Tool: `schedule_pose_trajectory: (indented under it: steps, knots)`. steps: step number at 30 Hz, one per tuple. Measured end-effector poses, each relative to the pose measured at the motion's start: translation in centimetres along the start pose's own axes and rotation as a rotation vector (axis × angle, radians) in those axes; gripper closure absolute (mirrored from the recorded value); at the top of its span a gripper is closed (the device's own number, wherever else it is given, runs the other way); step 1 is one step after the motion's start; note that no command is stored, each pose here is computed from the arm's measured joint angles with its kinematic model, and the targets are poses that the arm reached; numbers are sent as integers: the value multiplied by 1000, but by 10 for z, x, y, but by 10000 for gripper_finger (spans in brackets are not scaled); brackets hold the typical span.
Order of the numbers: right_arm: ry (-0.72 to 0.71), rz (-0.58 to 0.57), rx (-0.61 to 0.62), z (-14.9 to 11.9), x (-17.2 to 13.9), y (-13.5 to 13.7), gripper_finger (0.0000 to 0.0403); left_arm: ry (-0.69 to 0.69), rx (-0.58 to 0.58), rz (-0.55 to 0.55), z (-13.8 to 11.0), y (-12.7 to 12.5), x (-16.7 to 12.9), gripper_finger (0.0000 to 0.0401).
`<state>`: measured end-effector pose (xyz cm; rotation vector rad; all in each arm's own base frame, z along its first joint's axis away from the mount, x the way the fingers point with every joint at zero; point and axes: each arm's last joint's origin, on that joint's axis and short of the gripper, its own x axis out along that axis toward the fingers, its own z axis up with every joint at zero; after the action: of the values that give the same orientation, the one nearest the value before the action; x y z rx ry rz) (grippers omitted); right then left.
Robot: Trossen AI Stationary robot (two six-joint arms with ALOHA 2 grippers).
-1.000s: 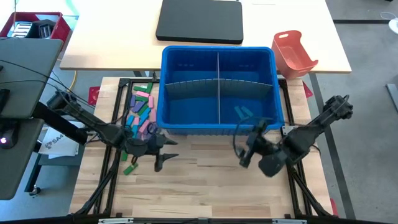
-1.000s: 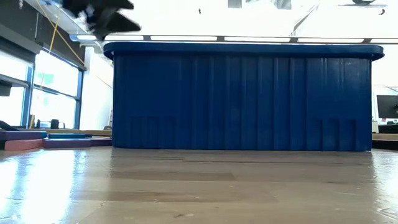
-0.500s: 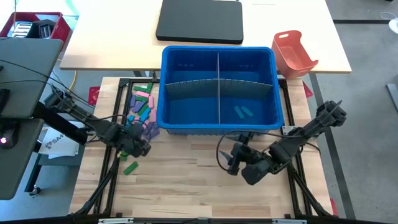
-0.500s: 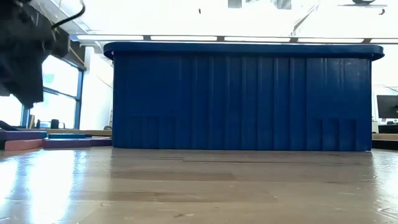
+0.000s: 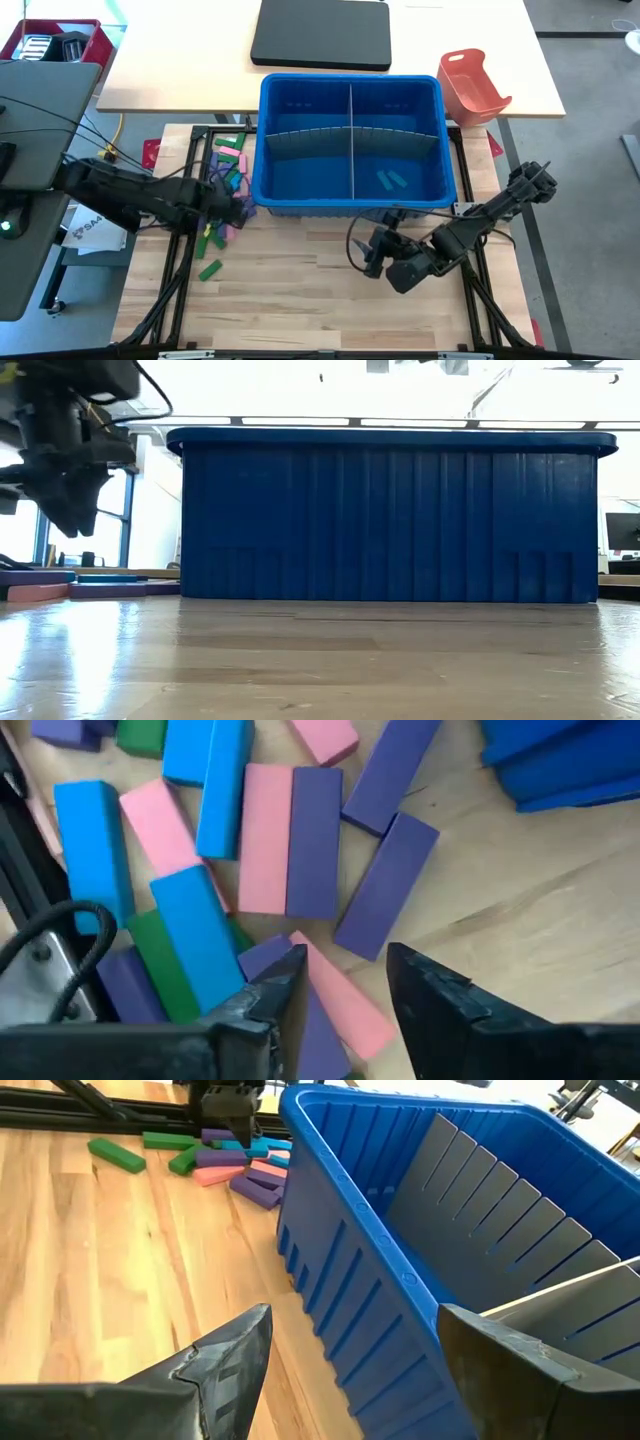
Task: Sort blocks
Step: Put the blue block into the blue bin with the other blue block
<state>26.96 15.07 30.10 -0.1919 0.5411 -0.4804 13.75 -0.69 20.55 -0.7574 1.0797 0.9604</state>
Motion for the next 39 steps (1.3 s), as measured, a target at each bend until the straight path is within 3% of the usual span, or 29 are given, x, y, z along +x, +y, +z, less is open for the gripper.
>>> schedule_pose_trajectory:
  steps: [8, 14, 22, 28, 33, 39]
  knots:
    - [-1, 0, 5, 0, 0, 0, 123, 92, -45, 178, 21, 24, -4, 308]
    - [-1, 1, 6, 0, 0, 0, 123, 118, -46, 157, 30, 25, 2, 313]
    - [-2, 3, 4, 0, -1, 0, 123, 209, 4, 168, 40, 22, 15, 242]
    - [-2, 3, 2, 0, -1, 0, 123, 299, -80, 229, 49, 20, 34, 180]
    - [-2, 3, 2, 0, -1, 0, 123, 367, -110, 298, 57, 21, 50, 182]
    - [0, 7, 2, 0, -1, 0, 123, 372, -119, 277, 66, 19, 63, 201]
